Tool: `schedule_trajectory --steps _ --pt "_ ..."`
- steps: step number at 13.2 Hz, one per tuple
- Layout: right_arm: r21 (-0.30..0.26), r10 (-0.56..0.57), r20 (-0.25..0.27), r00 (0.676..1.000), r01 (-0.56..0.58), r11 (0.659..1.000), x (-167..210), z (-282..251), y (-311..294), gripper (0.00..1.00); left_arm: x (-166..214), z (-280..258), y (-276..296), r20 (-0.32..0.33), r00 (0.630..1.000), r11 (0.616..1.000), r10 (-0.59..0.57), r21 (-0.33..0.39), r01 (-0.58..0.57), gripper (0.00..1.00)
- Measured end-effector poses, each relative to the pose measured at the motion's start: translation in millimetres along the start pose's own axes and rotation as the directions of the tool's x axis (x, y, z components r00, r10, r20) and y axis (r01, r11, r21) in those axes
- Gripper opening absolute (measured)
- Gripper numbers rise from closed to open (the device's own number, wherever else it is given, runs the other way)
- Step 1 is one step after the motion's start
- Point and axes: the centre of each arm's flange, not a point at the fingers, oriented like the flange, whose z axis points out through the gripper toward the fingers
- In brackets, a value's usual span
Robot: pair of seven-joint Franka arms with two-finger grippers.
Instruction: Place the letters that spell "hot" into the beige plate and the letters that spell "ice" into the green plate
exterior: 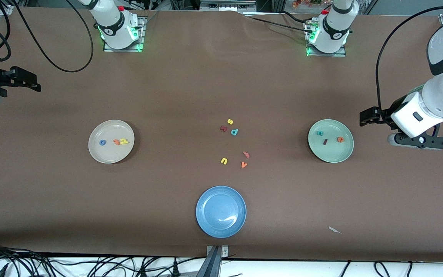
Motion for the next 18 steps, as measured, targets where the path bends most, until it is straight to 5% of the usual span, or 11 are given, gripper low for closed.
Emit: schedule_trajectory --steps 18 --pt "0.000 -0.004 -0.008 1.000 0.004 1.000 2.1 -2.8 -2.0 1.00 3.0 8.3 -2.7 0.015 1.000 1.000 -0.004 -0.002 0.004 1.00"
